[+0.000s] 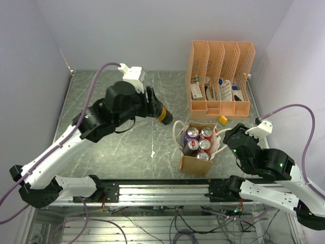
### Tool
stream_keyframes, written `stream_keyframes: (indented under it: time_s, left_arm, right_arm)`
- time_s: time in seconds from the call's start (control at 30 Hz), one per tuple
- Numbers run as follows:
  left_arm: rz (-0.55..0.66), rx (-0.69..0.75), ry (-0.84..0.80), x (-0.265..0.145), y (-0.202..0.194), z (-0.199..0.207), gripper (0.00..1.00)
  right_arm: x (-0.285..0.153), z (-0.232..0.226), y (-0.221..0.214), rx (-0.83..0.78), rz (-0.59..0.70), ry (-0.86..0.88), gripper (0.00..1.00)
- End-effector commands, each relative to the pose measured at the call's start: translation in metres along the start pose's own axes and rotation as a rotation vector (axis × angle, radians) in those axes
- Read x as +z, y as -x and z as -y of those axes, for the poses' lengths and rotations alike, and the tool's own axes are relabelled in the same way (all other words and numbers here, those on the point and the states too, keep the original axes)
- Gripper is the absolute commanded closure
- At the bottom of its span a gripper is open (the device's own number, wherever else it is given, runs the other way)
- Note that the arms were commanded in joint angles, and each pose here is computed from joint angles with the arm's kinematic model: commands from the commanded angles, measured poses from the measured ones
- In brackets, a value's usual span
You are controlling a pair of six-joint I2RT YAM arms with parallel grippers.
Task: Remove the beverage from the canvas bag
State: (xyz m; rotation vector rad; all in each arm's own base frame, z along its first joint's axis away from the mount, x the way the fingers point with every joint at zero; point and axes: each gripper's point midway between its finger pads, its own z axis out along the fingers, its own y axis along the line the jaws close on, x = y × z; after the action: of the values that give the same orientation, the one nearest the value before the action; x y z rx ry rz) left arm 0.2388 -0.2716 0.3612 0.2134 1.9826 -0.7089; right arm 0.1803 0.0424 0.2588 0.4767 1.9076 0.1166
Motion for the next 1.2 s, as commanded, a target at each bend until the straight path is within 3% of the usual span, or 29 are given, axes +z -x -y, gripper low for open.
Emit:
stream_keyframes:
  time_s: [0.0, 0.23, 0.4, 0.57, 0.9, 1.17]
  left_arm:
    - [0.16, 0.029, 0.03, -0.047, 0.062, -0.013, 0.93]
    - [0.174, 0.085, 0.297, -0.061, 0.042, -0.078, 0.93]
    - [0.141, 0.089, 0.427, -0.044, 0.0, -0.115, 0.93]
    - [0.127, 0.138, 0.534, -0.016, -0.015, -0.143, 0.93]
    - [0.06, 0.12, 0.718, 0.087, 0.024, -0.241, 0.93]
    - [0.105, 0.113, 0.704, 0.141, 0.051, -0.285, 0.93]
  right_arm:
    - [0.001, -0.002, 0.003, 0.013, 0.018, 0.001, 0.47]
    - [0.001, -0.003, 0.003, 0.009, 0.018, 0.006, 0.47]
    - [0.001, -0.005, 0.003, 0.007, 0.016, 0.012, 0.47]
    - [0.002, -0.007, 0.002, -0.003, 0.012, 0.014, 0.47]
    - [0.007, -0.006, -0.009, -0.054, 0.0, -0.005, 0.46]
    - [0.01, -0.006, -0.012, -0.076, -0.009, -0.029, 0.46]
